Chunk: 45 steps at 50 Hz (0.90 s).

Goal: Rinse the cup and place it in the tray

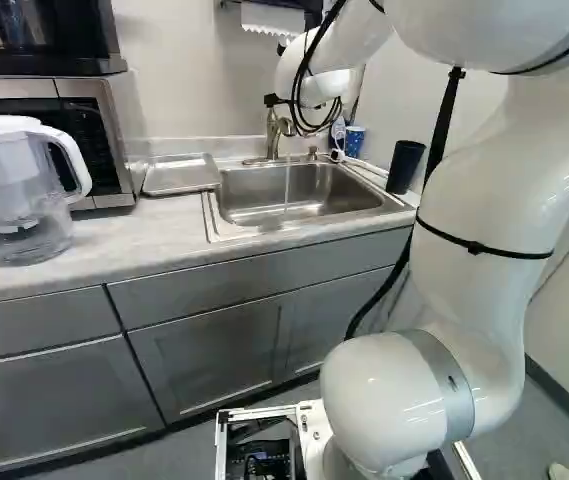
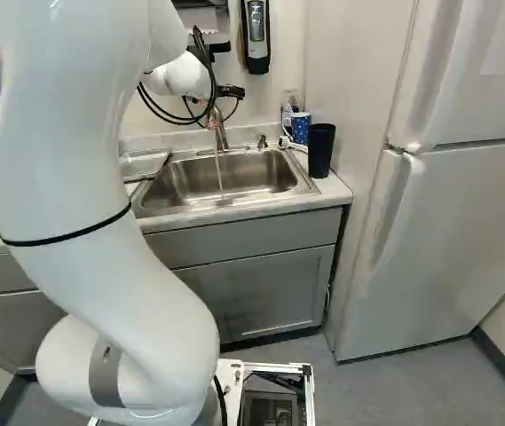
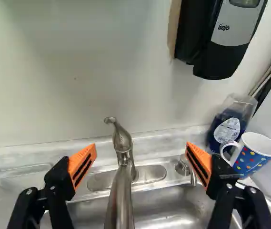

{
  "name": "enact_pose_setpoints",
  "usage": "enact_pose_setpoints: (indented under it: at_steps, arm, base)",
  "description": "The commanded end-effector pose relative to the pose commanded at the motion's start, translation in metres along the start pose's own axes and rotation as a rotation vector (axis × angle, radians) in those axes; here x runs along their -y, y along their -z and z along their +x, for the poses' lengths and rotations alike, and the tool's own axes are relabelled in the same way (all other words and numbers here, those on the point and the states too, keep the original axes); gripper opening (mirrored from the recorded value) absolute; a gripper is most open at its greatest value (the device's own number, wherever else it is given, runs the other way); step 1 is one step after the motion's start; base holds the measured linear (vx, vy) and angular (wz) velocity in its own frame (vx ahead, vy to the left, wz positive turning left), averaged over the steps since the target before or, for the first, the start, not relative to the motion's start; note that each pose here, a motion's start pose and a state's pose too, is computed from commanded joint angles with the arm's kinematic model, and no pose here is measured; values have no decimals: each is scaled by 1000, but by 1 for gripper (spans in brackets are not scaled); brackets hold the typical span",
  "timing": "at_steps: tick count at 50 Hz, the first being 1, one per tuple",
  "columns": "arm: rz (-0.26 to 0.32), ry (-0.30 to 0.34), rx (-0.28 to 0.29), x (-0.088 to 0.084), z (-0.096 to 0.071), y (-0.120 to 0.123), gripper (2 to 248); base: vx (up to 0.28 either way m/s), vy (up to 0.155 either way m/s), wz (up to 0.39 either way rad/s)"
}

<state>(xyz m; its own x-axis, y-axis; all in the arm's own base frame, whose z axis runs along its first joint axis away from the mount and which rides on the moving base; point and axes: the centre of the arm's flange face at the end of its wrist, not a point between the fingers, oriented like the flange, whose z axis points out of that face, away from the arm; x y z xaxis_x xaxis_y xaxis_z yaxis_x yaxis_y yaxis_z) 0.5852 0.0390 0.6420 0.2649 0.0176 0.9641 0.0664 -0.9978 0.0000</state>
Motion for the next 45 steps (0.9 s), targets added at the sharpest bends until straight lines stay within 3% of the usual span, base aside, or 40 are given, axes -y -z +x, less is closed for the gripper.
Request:
enact_pose_setpoints:
  at_steps: [21, 45]
  arm:
    - [11, 3, 10, 6, -6, 24, 247]
    - [19, 6, 60, 11, -18, 54, 247]
  base:
    - [0, 0, 0]
    - [0, 0, 0]
